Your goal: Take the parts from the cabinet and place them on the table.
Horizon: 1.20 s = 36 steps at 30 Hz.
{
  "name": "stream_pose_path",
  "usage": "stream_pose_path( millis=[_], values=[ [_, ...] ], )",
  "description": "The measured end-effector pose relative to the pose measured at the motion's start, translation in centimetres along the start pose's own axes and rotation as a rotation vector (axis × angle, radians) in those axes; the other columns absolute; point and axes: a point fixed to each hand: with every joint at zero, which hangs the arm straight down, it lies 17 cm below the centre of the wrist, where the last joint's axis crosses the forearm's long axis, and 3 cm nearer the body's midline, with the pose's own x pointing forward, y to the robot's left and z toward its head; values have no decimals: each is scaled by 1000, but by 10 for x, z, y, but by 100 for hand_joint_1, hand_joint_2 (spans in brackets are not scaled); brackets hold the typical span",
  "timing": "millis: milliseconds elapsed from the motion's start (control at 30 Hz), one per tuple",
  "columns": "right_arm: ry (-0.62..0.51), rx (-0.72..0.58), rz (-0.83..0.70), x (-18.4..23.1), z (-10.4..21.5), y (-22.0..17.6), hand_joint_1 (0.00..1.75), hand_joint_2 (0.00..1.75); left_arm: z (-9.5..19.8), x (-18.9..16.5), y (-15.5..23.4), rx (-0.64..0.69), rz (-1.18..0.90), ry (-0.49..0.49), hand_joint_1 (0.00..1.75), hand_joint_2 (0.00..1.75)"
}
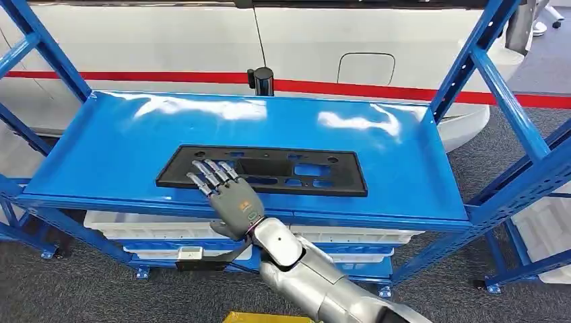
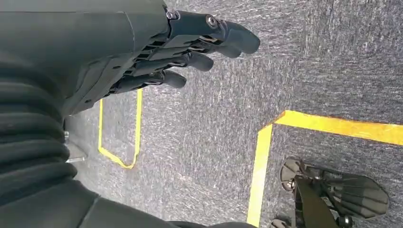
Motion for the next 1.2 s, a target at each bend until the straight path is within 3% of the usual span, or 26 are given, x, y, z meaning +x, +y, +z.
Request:
stream_pose_path(
  millis=[833, 1200],
  values=[
    [158, -65, -16, -57, -5, -20, 0, 175, 0, 1, 0, 3, -56, -7, 0, 175],
    [173, -77, 112, -65, -1, -21, 0, 175, -1, 6, 7, 40, -52, -35, 0, 175]
  ],
)
